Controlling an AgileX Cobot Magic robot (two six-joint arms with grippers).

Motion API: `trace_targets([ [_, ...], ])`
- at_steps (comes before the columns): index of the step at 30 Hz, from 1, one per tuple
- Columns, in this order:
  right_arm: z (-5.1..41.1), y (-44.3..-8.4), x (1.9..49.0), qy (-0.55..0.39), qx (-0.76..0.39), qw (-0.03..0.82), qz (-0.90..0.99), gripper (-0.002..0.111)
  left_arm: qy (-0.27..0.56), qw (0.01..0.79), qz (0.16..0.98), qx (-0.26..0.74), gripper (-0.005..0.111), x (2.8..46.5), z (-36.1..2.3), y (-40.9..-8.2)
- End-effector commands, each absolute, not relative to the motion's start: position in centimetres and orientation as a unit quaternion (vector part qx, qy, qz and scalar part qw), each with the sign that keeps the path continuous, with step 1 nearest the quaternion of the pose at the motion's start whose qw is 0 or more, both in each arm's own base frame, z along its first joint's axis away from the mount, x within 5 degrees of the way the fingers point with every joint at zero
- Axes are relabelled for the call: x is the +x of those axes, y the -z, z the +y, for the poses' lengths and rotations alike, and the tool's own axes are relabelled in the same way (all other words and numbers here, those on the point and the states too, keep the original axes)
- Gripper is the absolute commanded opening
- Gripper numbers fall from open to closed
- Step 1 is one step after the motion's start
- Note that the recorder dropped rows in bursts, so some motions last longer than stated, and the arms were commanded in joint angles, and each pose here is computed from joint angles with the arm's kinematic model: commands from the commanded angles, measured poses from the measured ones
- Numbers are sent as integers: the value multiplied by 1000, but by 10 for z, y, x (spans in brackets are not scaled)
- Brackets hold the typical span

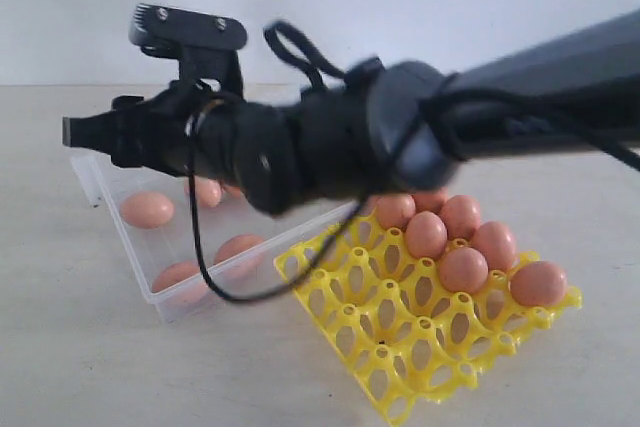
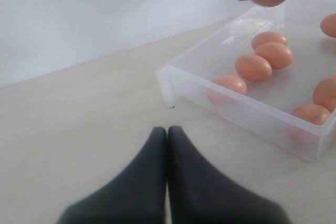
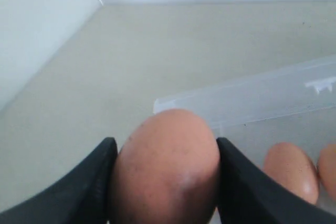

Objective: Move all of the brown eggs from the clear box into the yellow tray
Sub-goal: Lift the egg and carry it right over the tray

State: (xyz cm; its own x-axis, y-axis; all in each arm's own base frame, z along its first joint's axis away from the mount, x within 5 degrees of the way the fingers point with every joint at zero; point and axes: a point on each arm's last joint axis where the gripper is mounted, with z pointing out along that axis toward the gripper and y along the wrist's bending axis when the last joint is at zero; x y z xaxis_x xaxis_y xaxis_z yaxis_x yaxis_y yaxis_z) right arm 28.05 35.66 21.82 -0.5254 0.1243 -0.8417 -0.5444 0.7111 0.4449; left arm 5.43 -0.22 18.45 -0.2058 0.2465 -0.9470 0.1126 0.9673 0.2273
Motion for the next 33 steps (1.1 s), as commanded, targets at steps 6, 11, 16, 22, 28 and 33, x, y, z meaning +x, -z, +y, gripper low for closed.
trace_targets([
  [6, 187, -226, 225, -514, -49, 551, 656, 0, -51, 624, 772, 113, -4, 54, -2, -186],
  [11, 119, -205, 224, -558, -164, 407, 704, 0, -51, 624, 772, 113, -4, 54, -2, -186],
  [16, 81, -190, 221, -520, -204, 353, 751, 0, -51, 624, 772, 113, -4, 54, -2, -186],
  [22, 80, -170, 221, -428, -238, 320, 811, 0, -51, 624, 772, 113, -4, 54, -2, -186],
  [28, 81, -154, 226, -305, -253, 317, 862, 0, -51, 624, 772, 113, -4, 54, -2, -186],
  [33, 78, -171, 220, -271, -231, 381, 853, 0, -51, 624, 772, 113, -4, 54, -2, -186],
])
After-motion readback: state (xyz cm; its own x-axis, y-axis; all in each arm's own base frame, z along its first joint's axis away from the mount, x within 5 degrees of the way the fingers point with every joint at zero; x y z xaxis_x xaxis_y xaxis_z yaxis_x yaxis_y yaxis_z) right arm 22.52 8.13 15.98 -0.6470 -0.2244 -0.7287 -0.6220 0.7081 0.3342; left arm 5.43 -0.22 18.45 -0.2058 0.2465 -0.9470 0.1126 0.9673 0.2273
